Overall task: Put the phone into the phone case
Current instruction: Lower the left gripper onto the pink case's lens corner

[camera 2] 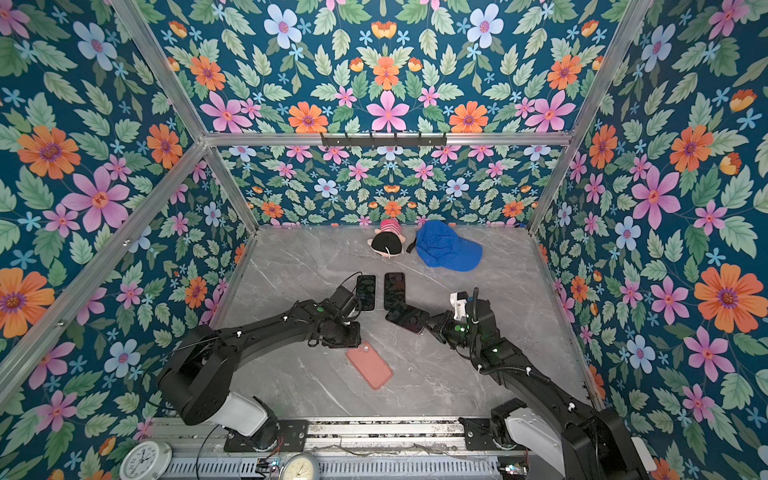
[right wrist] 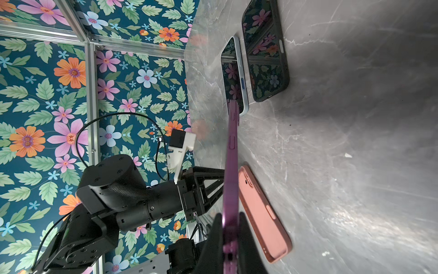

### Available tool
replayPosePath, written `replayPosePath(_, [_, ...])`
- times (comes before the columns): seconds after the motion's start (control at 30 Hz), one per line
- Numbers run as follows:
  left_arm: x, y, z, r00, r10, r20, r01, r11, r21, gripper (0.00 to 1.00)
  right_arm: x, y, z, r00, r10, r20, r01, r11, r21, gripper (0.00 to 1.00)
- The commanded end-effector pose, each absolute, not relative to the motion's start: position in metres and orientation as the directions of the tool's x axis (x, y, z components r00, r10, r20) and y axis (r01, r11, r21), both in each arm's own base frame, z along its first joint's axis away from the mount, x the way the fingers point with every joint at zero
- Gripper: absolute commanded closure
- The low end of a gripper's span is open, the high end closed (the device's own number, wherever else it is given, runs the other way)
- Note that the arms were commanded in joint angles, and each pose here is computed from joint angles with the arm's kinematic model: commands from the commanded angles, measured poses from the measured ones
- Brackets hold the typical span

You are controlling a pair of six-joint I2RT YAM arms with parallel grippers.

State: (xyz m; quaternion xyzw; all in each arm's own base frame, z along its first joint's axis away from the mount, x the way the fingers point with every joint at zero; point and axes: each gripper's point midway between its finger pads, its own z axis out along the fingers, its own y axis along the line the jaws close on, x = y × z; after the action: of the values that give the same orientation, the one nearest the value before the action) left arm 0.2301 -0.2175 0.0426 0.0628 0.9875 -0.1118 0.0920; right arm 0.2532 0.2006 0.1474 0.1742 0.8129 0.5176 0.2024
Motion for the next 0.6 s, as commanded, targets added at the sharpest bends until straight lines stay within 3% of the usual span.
replayPosePath(0.0, [0.232,-0.208,0.045,-0.965,0.166,-0.201,0.190,0.976,-0.109,0.52,0.252,0.201,0.151,-0.857,0.486,-0.174,0.046,0.407,0.912,1.00])
replayPosePath(0.3, [0.228,-0.218,0.026,-0.958,0.252,-0.136,0.260,0.965,-0.040,0.54,0.253,0.199,0.152,-0.854,0.479,-0.202,0.029,0.432,0.901,1.00])
replayPosePath(0.57, [0.233,-0.212,0.019,-0.961,0.243,-0.133,0.243,0.970,0.016,0.69,0.257,0.201,0.163,-0.860,0.448,-0.245,-0.013,0.459,0.888,1.00])
